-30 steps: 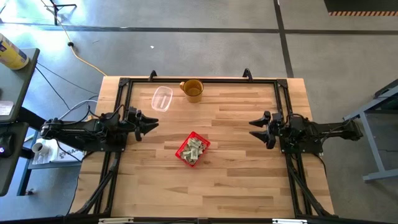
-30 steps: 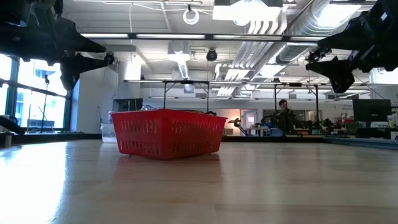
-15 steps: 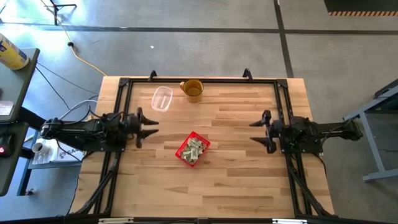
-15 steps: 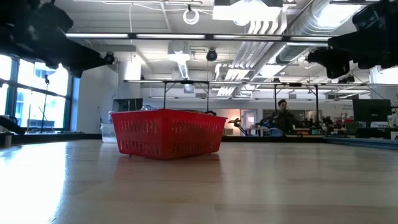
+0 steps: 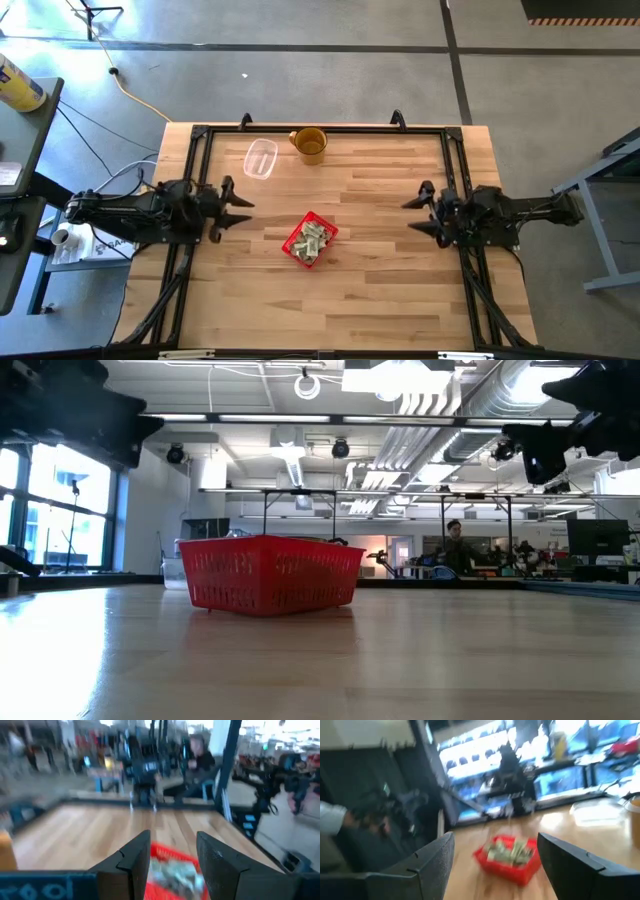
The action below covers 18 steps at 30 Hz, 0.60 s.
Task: Pick and place Stevia / Truvia into bins
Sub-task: Return to Home Position
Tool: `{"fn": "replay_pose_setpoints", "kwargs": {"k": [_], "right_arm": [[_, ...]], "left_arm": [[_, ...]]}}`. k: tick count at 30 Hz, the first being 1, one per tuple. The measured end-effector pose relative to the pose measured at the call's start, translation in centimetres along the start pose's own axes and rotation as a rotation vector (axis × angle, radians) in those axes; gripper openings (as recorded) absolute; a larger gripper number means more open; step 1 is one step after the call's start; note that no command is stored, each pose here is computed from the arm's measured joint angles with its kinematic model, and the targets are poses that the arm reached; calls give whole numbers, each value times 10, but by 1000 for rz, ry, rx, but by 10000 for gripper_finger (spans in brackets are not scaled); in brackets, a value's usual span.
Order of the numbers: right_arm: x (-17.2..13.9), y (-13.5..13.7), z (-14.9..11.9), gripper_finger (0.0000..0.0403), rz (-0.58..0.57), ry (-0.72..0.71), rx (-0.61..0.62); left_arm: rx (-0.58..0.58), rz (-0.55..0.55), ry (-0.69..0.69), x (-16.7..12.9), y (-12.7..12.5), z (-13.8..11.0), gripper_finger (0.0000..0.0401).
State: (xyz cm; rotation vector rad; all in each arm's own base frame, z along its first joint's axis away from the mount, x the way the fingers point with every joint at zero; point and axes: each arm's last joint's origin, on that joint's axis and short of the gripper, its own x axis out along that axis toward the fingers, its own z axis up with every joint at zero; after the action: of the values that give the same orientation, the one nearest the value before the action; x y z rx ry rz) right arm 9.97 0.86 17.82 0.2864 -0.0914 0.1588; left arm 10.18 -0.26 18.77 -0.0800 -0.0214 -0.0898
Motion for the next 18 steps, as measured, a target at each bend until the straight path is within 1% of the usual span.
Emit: {"fn": "replay_pose_setpoints", "kwargs": {"k": [2,5,8,11,18], "right_arm": [[0,0,3,275,-16,-37,-3],[0,-1,2,275,-21,-25,-7],[0,-2,-2,275,-30,13,8],[0,-2,-3,275,-35,32,25],[0,-3,-5,275,-39,45,28]], "left_arm": [[51,19,-49,0,0,5,193],[97,47,-39,0,1,4,193],[94,52,-38,0,1,4,193],[53,51,-40,0,1,4,193],[52,52,-34,0,1,3,193]]}}
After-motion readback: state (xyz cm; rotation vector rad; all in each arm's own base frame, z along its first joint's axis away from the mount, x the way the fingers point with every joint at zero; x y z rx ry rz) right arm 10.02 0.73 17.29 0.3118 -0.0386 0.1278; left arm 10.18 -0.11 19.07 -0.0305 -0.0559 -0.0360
